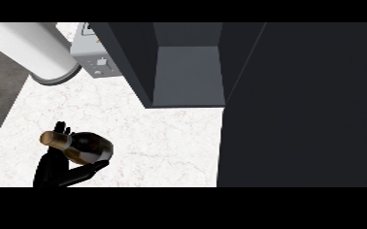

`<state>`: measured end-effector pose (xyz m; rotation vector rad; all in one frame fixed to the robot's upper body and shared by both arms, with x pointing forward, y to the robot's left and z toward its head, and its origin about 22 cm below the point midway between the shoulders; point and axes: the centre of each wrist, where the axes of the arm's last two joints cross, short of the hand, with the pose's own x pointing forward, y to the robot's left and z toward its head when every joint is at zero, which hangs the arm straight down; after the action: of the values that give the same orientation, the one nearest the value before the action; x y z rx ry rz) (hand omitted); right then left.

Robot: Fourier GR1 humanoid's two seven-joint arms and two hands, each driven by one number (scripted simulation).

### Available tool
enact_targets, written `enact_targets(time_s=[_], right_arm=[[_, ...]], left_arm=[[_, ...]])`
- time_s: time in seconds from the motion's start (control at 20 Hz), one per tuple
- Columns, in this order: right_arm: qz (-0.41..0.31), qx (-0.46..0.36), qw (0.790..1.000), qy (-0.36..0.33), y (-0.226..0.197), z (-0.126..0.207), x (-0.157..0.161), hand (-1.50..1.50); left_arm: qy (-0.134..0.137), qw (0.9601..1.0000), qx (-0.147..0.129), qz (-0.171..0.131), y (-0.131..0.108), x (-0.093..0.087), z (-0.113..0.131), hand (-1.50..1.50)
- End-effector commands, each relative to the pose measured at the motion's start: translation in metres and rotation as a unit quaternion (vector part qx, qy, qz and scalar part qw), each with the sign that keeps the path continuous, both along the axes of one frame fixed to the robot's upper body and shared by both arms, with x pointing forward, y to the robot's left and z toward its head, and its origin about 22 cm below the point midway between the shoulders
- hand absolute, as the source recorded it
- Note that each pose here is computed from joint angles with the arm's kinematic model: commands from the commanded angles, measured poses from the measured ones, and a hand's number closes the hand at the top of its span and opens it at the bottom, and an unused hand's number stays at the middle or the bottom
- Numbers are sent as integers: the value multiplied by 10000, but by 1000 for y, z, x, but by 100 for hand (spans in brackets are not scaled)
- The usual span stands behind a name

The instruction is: Pick up the wine, place it into the cabinet and close the cabinet

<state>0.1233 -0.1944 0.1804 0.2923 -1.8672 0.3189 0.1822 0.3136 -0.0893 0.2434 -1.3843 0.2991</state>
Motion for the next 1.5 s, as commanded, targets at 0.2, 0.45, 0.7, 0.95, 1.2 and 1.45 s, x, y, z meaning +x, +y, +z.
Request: enact_targets(time_s=[0.2, 0.45, 0.7, 0.95, 1.2, 1.45], right_arm=[[244, 151, 9986, -445, -19, 37, -52, -150], [280, 262, 9984, -423, -15, 39, -52, -150], [195, 392, 9986, -299, -10, 35, -48, -150], [160, 259, 9992, -269, -11, 37, -51, -150], [161, 268, 9992, -233, -16, 31, -50, -150], [137, 341, 9989, -280, -14, 26, -44, -150]], left_arm=[[-246, 9982, -469, 294, -3, 8, -14, -150], [-365, 9922, -1062, 535, -12, 9, -28, -150], [-598, 9883, -1319, 488, -18, 11, -39, -150], [-650, 9873, -1379, 448, -18, 24, -40, -150], [-747, 9892, -1183, 440, -33, 35, -42, 150], [-744, 9907, -1107, 262, -28, 41, -30, 150]])
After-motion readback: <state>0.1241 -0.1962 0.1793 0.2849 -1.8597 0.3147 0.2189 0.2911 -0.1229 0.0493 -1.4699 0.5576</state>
